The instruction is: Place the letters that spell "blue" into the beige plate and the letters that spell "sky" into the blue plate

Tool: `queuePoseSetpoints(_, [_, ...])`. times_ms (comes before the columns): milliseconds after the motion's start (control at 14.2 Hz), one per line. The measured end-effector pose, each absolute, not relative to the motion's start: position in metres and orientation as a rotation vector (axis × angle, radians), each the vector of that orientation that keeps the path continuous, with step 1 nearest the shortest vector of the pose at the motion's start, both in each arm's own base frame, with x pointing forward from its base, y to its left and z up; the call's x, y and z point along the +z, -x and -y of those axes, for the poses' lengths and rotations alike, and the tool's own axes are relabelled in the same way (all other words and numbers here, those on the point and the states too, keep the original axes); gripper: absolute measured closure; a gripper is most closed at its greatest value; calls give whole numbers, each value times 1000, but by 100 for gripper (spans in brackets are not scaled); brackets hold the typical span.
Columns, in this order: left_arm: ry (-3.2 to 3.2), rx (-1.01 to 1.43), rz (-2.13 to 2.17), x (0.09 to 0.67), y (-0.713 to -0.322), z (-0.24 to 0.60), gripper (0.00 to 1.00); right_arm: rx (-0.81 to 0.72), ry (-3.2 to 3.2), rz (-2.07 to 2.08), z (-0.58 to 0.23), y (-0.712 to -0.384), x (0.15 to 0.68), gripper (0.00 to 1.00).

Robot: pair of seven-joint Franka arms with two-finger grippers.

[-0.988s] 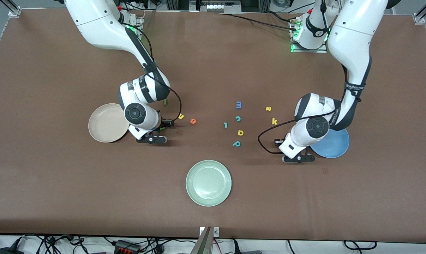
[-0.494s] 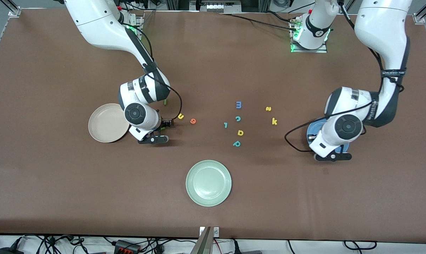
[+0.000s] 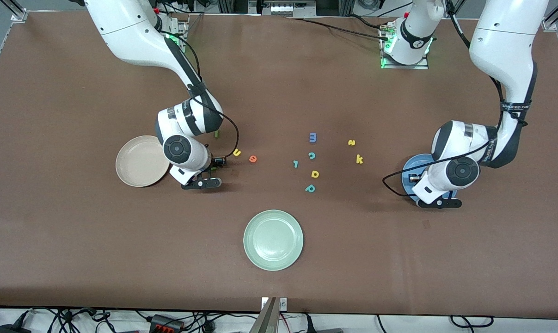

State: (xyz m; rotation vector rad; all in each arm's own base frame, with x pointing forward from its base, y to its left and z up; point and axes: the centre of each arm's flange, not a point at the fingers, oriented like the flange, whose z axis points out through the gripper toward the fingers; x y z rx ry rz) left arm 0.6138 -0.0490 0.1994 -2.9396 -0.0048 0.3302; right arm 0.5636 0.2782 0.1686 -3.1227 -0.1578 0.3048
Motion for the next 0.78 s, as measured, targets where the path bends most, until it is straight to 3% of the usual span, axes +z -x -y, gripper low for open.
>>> queuePoseSetpoints(282, [2951, 311, -25, 212, -615, 65, 24, 299, 3121, 173, -279, -564, 170, 35])
queuePoseSetpoints(423, [2968, 312, -57, 224, -610, 101, 4, 289, 3118, 184, -281, -566, 172, 50])
queuePoseSetpoints(494, [2979, 310, -56, 229, -604, 127, 0, 289, 3118, 188, -282, -566, 172, 50])
queuePoseSetpoints(635, [2998, 316, -22, 229, -587, 178, 0, 282, 3116, 195, -282, -567, 174, 67])
queuePoseSetpoints(776, [3014, 319, -6, 221, -566, 212, 0, 280, 3115, 198, -283, -568, 175, 69])
